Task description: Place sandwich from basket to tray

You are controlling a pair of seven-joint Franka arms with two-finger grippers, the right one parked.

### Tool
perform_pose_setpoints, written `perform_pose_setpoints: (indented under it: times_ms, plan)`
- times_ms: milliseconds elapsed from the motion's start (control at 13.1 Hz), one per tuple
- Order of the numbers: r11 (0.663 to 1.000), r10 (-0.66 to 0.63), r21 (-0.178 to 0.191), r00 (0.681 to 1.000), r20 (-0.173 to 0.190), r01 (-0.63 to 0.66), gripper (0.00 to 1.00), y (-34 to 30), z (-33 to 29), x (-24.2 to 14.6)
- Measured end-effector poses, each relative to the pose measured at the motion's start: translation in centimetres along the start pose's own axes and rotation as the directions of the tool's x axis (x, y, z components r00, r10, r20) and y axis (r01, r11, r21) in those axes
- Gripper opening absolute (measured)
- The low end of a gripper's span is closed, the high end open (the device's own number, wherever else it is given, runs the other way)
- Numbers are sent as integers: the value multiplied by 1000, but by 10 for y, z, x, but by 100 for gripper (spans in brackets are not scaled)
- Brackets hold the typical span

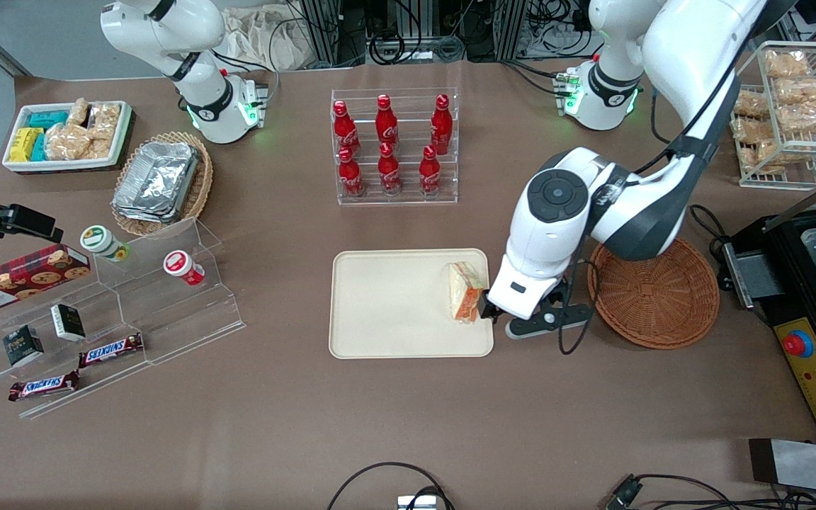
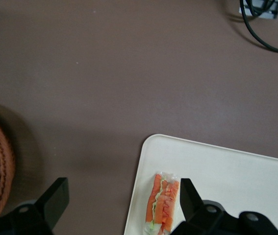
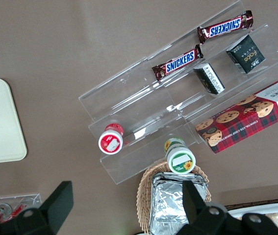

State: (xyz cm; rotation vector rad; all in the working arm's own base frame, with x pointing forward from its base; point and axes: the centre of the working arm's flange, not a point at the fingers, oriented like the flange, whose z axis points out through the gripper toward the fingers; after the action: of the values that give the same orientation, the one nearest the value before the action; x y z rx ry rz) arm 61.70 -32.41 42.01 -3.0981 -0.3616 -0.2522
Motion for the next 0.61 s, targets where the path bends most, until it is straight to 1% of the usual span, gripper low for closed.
perform_pose_setpoints:
  times_ms: [77,153,306,536,612]
  plan:
    - [1000,-18,12,1000,3,18,100,-8,-9,6]
    - [999,-43,16,999,10,42,100,-16,-18,14]
    - [998,-58,-6,998,35,58,100,-30,-31,29]
    - [999,-26,-20,996,81,28,100,-51,-40,42]
    - [999,-13,-28,996,90,16,100,-63,-46,48]
